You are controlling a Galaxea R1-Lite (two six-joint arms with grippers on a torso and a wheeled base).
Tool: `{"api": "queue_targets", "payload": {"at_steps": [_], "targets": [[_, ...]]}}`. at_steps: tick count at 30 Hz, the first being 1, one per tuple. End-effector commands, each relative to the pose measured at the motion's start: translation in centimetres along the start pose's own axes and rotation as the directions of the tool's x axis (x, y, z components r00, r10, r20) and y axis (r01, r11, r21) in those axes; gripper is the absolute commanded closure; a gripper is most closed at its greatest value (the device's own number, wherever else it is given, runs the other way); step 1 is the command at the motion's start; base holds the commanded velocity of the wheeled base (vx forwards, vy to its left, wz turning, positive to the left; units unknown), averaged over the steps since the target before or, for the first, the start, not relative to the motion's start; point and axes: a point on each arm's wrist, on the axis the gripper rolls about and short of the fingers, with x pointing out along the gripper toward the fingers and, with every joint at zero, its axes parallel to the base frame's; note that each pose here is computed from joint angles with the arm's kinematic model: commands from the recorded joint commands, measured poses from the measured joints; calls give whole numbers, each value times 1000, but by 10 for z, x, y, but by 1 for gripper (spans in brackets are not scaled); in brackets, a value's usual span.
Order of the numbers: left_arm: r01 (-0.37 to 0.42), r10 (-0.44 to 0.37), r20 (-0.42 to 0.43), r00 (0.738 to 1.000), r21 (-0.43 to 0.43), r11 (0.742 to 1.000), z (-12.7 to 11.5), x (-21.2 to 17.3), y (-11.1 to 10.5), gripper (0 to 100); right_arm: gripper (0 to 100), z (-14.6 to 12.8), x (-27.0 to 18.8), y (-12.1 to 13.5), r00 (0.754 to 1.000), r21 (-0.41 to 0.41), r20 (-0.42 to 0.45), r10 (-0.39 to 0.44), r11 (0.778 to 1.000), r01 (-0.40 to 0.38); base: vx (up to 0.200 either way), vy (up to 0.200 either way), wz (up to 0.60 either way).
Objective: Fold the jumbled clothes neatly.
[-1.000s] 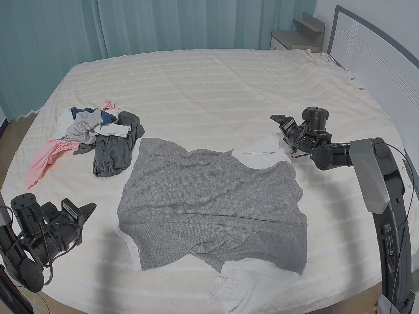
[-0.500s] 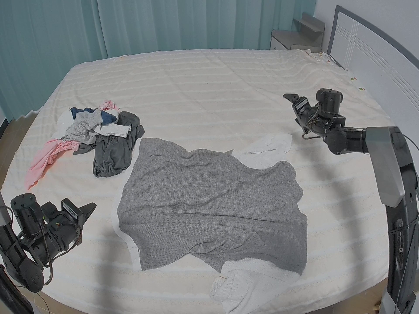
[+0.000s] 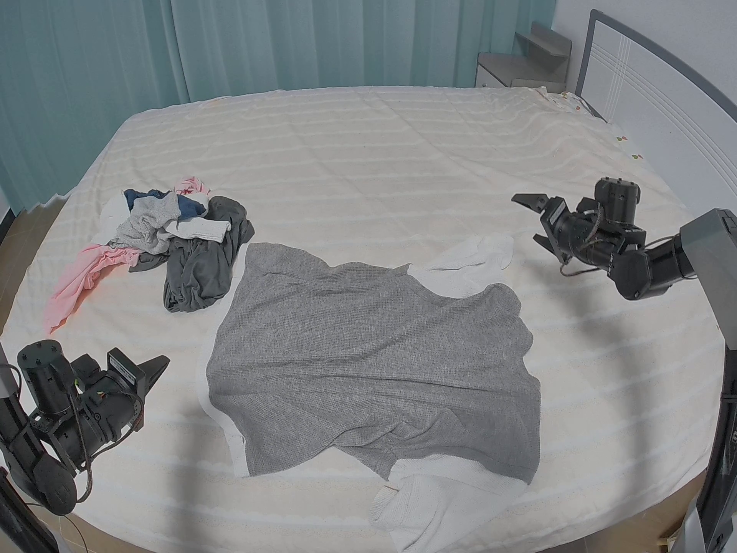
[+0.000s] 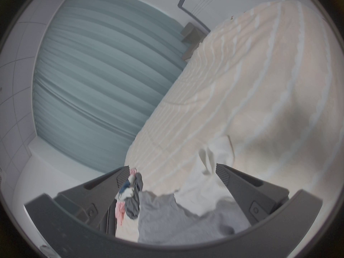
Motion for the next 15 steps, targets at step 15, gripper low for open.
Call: {"api": "queue_targets", "payload": {"at_steps": [15], "targets": [[17,-17,-20,1000,1,1000,-6,-3,-3,100,0,-95,-101,-116,940,-110,-341,-22,994,-17,0,0,0]]}}
